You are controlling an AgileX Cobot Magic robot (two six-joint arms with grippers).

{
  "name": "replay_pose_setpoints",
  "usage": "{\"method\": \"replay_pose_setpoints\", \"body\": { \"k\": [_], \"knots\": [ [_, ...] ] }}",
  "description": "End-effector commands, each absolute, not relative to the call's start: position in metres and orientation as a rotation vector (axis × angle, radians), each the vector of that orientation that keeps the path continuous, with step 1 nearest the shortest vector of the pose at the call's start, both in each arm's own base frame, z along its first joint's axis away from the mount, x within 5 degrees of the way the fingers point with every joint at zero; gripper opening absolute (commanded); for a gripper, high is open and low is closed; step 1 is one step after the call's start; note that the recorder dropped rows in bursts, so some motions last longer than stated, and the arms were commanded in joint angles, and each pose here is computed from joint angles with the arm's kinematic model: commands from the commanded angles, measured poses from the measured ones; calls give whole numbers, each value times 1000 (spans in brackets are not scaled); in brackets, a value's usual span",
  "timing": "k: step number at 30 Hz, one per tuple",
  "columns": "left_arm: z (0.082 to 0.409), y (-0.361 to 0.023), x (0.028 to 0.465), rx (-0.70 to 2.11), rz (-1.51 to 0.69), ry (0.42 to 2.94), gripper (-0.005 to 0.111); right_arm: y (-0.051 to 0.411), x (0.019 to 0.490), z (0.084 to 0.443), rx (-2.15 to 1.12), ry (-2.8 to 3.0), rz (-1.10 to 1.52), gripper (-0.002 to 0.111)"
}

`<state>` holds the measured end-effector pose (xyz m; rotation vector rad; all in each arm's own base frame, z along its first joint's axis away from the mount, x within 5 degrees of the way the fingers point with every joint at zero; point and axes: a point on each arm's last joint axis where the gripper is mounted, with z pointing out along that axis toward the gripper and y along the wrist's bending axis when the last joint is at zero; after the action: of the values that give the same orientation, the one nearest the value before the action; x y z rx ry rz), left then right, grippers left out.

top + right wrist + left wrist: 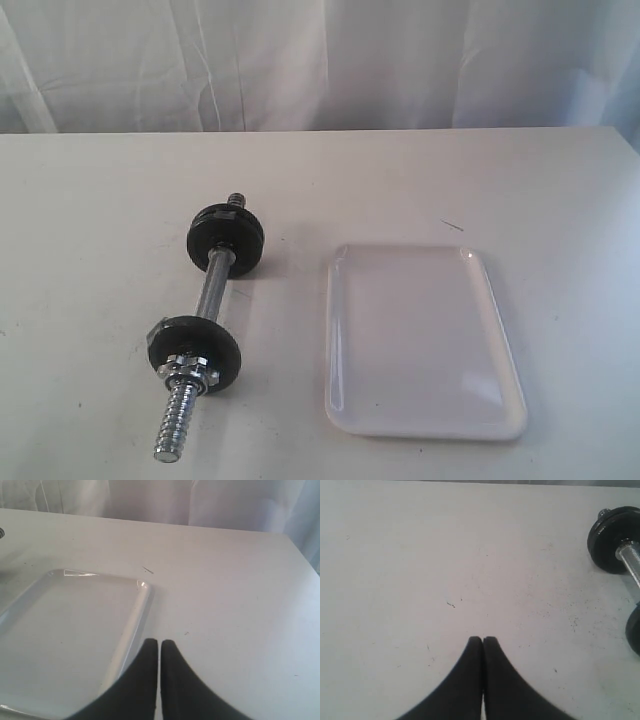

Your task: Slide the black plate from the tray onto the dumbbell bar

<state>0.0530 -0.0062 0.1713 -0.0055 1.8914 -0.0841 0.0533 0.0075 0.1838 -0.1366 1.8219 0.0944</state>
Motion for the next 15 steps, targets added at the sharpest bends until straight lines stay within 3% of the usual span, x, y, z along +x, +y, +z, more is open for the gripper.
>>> {"method": "replay_pose_setpoints", "body": {
  "k": [1,15],
  "knots": [
    [171,-6,53,-15,-80,1877,0,7,53,183,-136,1816,80,3],
    [171,-5,53,-5,-65,1878,0,7,53,183,-136,1814,80,3]
  ]
}}
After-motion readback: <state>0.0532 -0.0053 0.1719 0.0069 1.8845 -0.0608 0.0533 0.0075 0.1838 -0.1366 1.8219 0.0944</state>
